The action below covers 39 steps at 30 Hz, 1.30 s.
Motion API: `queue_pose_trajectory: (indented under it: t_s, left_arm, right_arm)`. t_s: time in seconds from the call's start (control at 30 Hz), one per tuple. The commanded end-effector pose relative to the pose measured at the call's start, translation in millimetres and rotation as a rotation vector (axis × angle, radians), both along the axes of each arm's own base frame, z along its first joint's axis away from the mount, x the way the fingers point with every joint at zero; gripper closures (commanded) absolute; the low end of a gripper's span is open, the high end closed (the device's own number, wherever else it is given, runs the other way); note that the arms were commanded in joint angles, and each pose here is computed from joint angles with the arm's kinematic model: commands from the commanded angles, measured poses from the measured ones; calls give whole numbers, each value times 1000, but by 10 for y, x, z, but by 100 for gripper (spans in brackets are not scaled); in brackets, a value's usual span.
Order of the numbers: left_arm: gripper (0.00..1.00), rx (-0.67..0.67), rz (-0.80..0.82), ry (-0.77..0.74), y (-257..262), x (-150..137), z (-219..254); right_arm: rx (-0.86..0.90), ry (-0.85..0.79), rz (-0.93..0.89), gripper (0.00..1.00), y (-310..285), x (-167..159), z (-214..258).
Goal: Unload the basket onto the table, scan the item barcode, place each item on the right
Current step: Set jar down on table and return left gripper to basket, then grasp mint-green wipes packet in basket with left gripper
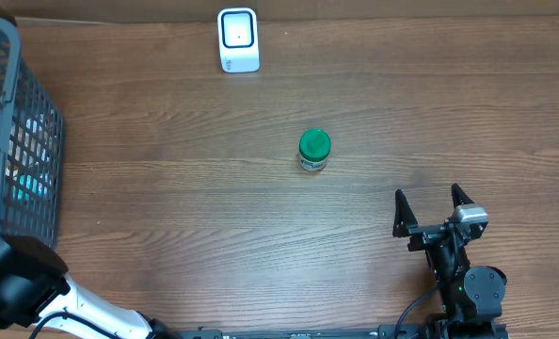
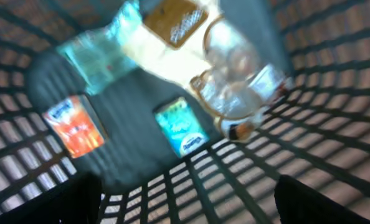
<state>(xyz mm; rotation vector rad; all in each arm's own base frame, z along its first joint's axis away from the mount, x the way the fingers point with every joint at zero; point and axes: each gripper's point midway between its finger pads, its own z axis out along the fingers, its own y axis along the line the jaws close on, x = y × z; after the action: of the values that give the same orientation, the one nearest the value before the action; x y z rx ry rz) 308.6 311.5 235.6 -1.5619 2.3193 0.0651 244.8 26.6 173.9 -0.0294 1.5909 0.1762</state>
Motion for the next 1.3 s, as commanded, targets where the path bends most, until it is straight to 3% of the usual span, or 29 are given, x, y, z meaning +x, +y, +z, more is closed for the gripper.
queue_pose_trajectory:
  t_s: [0.0, 0.27, 0.5, 0.67, 0.83, 1.07, 1.17, 1.27]
  left_arm:
    - [9, -75, -25, 52, -91, -21, -424]
    - [7, -128, -26, 105, -164, -34, -1292]
    - [6, -102, -34, 84, -160, 8, -1701]
    - [12, -80, -50, 69, -190, 70, -1849]
    - [29, -35, -39, 104, -131, 25, -1875]
    - [79, -36, -32, 131, -138, -37, -1890]
    - [93, -40, -30, 135, -142, -52, -1889]
    - [96, -42, -30, 135, -133, -47, -1817]
  right_arm:
    - [4, 1, 12, 0, 26, -1, -28]
    - [4, 1, 12, 0, 26, -1, -28]
    - [4, 1, 12, 0, 26, -1, -28]
    - [4, 1, 12, 0, 26, -1, -28]
    - [4, 1, 12, 0, 26, -1, -28]
    - [4, 1, 12, 0, 26, -1, -28]
    - [4, 1, 12, 0, 26, -1, -28]
    - [4, 1, 12, 0, 26, -1, -28]
